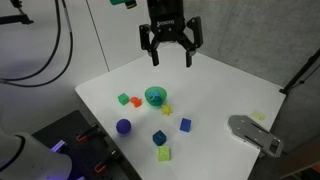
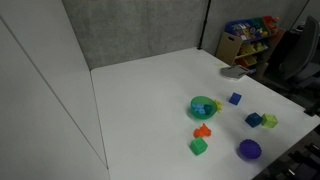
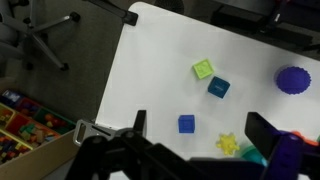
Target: Pick up the green toy from the green bowl and put it on the table
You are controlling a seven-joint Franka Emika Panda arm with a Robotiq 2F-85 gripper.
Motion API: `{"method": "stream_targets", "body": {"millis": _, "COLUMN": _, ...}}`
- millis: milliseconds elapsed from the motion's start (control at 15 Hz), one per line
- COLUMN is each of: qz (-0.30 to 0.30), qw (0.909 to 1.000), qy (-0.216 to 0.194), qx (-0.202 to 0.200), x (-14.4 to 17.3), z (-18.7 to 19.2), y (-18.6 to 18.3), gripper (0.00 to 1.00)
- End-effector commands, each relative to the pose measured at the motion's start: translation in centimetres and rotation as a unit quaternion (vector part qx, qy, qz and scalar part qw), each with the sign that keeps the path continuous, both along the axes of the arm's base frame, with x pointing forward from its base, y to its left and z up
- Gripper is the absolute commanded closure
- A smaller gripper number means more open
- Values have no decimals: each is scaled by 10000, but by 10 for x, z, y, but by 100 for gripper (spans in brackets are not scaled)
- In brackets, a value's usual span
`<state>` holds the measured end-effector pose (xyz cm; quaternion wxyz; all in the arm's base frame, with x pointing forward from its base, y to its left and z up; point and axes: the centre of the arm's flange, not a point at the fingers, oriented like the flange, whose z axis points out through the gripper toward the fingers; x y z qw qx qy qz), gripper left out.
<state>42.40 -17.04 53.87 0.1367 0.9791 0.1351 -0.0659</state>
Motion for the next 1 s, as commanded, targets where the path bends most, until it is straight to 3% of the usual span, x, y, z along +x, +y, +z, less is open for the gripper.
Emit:
{"method": "stream_targets", "body": {"millis": 0, "qz": 161, "qw": 9997, "qy": 98, "qx": 177, "x": 15, "z": -9, "y": 19, "gripper": 0}}
{"method": "stream_targets", "body": {"millis": 467, "qz": 470, "qw": 9966, "qy": 365, "qx": 574, "x": 39, "z": -47, "y": 66, "gripper": 0}}
{"method": "stream_targets", "body": {"millis": 933, "qz": 713, "qw": 9897, "qy": 562, "qx": 1108, "x": 51, "z": -126, "y": 83, "gripper": 0}}
